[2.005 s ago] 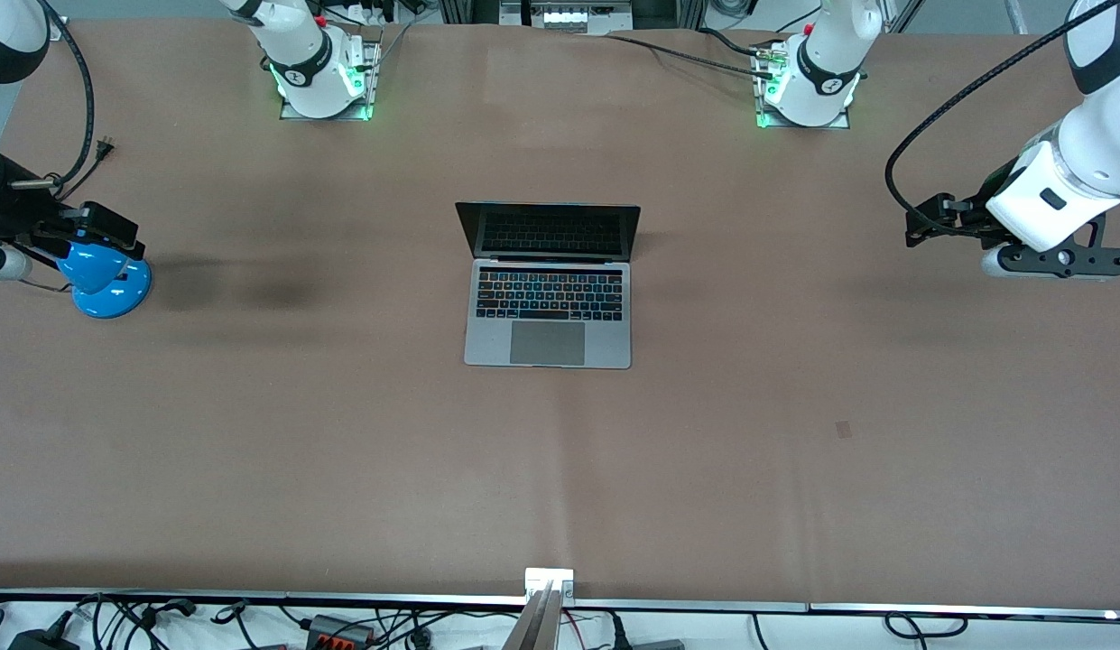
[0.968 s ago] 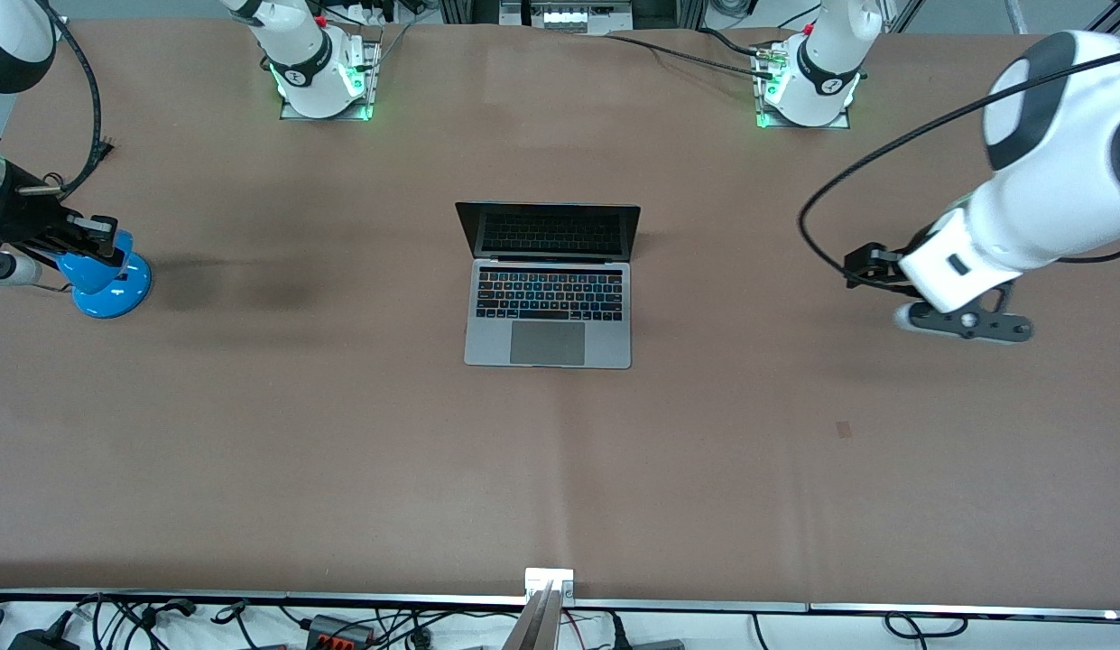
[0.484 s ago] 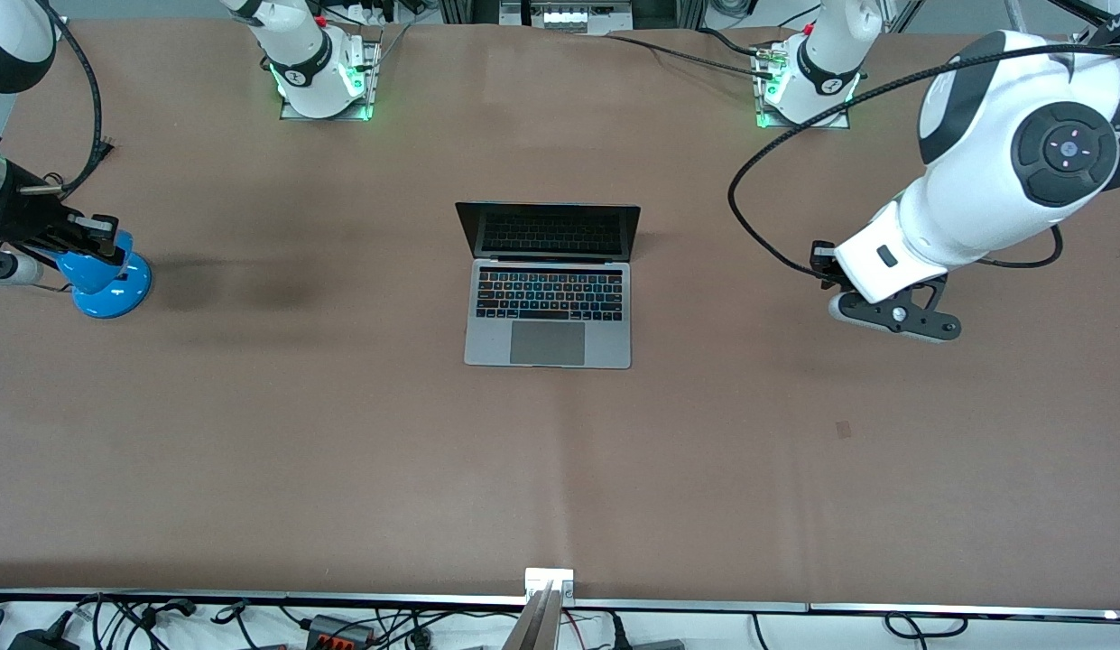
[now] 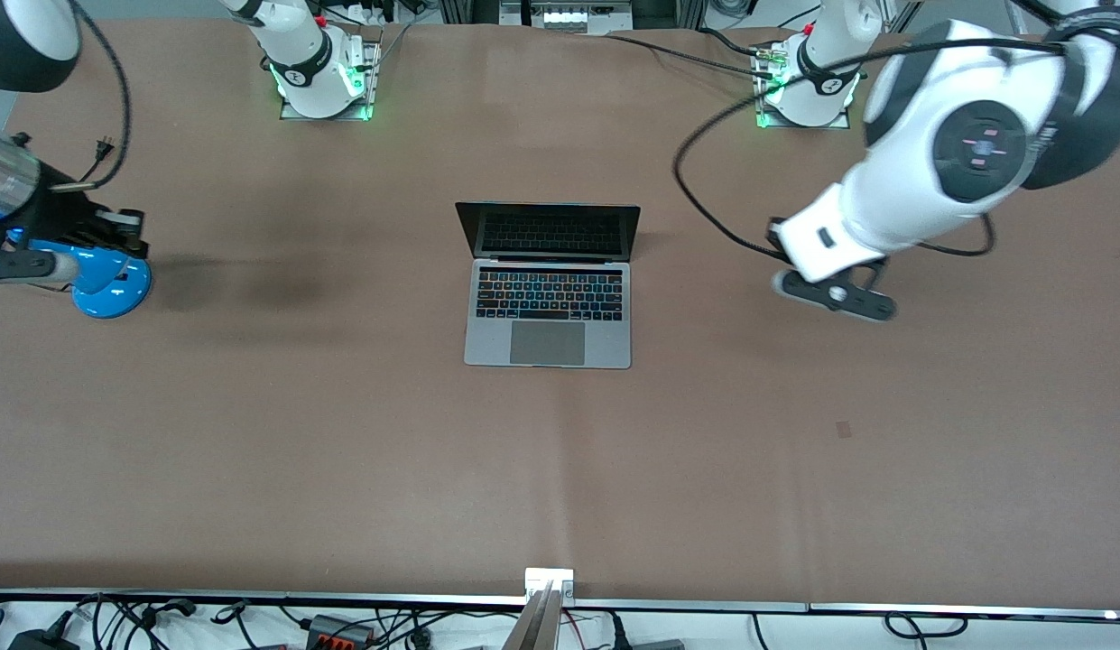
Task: Close laptop with both arms from behind
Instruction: 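Raise both grippers and move them toward the laptop's screen back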
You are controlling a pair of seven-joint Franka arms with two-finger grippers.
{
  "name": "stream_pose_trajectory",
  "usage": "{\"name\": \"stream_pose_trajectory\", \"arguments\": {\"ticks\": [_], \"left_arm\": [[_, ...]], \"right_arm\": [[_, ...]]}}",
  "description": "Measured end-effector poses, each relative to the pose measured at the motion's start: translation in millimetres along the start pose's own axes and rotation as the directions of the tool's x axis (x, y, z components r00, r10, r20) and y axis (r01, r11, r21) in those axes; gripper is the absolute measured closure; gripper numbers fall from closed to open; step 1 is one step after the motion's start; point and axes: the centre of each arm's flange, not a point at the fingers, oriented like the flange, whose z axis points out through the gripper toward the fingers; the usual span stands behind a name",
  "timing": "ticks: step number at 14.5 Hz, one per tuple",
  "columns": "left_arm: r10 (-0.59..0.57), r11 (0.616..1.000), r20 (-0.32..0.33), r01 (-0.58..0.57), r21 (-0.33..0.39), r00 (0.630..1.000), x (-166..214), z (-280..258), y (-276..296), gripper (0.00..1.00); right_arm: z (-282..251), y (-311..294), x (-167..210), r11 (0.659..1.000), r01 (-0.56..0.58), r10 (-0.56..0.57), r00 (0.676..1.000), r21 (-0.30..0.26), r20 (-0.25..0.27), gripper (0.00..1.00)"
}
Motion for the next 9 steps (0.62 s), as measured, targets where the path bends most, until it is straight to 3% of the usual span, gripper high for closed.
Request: {"name": "stream_pose_trajectory", "arguments": {"ticks": [2, 5, 9], "left_arm": [[0.007, 1.000, 0.032, -0.007, -0.014, 0.999, -10.1, 9.4, 33.4, 0.99], [0.022, 0.994, 0.104, -0.011, -0.106, 0.994, -39.1, 27.7, 61.8, 0.99], [0.048, 0.993, 0.145, -0.032, -0.113, 0.988, -80.6, 56.6, 87.6, 0.99]], "right_arm": [[10.5, -28.5, 2.7, 0.999, 0.048, -0.048, 0.998, 0.000, 0.030, 0.99], [30.2, -65.1, 7.7, 0.995, 0.092, -0.095, 0.993, 0.050, 0.067, 0.99], [64.1, -96.9, -2.6, 0.988, 0.136, -0.146, 0.975, 0.070, 0.169, 0.99]]}}
